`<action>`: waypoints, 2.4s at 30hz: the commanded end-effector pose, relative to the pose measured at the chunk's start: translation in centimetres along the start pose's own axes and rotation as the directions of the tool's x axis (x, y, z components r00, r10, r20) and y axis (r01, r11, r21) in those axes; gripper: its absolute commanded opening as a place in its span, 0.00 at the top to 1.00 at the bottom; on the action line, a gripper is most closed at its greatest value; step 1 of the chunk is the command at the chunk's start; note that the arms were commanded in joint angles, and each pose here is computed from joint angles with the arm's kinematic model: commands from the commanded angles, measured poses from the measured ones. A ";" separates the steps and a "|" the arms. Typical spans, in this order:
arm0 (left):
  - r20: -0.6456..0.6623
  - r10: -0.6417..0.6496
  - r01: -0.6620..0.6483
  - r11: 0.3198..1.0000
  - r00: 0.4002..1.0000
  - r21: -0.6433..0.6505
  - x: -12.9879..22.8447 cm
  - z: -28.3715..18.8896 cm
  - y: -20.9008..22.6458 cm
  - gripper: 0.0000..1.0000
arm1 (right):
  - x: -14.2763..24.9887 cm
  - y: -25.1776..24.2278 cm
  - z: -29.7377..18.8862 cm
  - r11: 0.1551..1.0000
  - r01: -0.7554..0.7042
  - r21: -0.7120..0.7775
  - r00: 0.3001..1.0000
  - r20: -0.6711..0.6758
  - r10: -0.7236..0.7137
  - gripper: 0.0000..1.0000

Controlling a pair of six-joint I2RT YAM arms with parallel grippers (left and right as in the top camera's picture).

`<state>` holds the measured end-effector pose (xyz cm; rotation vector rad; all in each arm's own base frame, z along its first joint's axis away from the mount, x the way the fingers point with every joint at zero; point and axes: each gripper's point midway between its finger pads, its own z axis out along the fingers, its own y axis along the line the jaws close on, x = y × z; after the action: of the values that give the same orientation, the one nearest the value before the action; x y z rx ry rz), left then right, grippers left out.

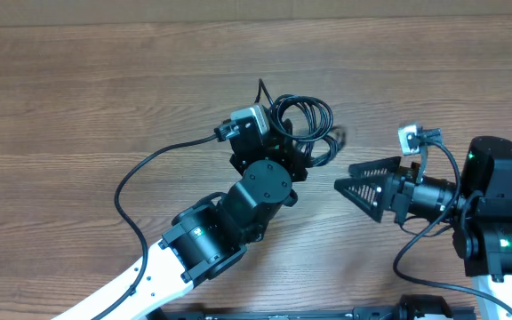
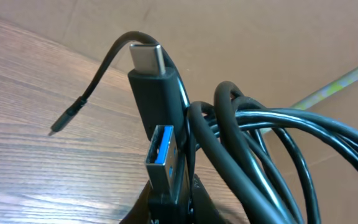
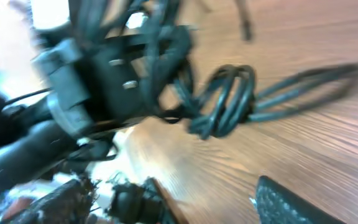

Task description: Untangle cables

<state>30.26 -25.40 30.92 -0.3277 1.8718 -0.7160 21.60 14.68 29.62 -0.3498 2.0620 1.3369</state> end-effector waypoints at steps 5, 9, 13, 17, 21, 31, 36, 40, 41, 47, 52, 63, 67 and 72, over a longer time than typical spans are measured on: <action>0.014 -0.019 0.019 1.000 1.000 0.005 -0.7 -0.1 -0.3 0.96 | -0.8 -1.4 -0.4 0.992 -0.051 0.118 0.998 0.042 0.046 0.00; -0.058 0.160 -0.154 0.984 0.985 0.093 0.8 -0.2 -1.6 0.96 | -0.7 -1.4 -0.4 0.991 -0.058 0.119 0.998 0.038 0.054 0.00; -0.089 0.385 -0.373 0.920 0.919 0.121 2.0 -0.3 -1.3 0.96 | -0.5 -1.1 -0.3 0.993 -0.060 0.100 0.998 0.032 0.057 0.00; -0.091 0.484 -0.475 0.874 0.871 0.104 2.1 -0.3 -0.6 0.96 | -0.6 0.6 -0.2 0.999 -0.034 0.005 0.999 0.018 0.034 0.00; -0.082 0.563 -0.553 0.825 0.823 0.117 2.2 -0.2 -0.7 0.96 | -1.0 1.6 -0.3 0.995 -0.087 -0.050 0.996 0.018 0.088 0.00; -0.077 0.581 -0.551 0.799 0.810 0.240 3.3 -0.5 -2.7 0.96 | -1.7 2.8 -0.4 0.968 -0.226 -0.112 0.974 0.005 0.228 0.10; -0.036 0.605 -0.561 0.757 0.796 0.335 3.6 -0.9 -4.6 0.96 | -2.1 3.1 -0.4 0.951 -0.284 -0.125 0.958 0.003 0.287 0.37; -0.035 0.605 -0.559 0.755 0.795 0.344 3.9 -0.5 -4.9 0.96 | -2.2 3.2 -0.4 0.943 -0.308 -0.128 0.950 0.004 0.311 0.51; -0.038 0.611 -0.563 0.750 0.790 0.347 4.1 -0.4 -4.8 0.96 | -2.3 3.2 -0.4 0.943 -0.308 -0.129 0.950 0.005 0.312 0.53; -0.032 0.685 -0.605 0.663 0.727 0.441 6.0 -0.5 -5.7 0.96 | -2.6 3.3 -0.5 0.948 -0.290 -0.133 0.956 0.014 0.294 0.65; -0.008 0.717 -0.641 0.629 0.698 0.440 6.0 -0.5 -5.7 0.96 | -2.6 3.3 -0.5 0.948 -0.289 -0.133 0.956 0.014 0.293 0.89; 0.021 0.730 -0.713 0.661 0.683 0.234 3.1 0.8 -3.6 0.96 | -2.4 3.2 -0.4 0.949 -0.288 -0.131 0.956 0.011 0.292 0.96; 0.036 0.727 -0.726 0.679 0.685 0.105 1.0 0.8 -2.3 0.96 | -2.4 3.3 -0.4 0.955 -0.265 -0.131 0.963 0.014 0.269 0.96; 0.053 0.721 -0.723 0.686 0.690 0.084 0.1 0.3 -2.2 0.96 | -2.4 3.2 -0.4 0.957 -0.258 -0.129 0.965 0.015 0.262 0.96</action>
<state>28.40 -30.71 30.42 0.6131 1.7552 -0.3956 22.44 15.12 32.24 -0.0227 2.0963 1.6154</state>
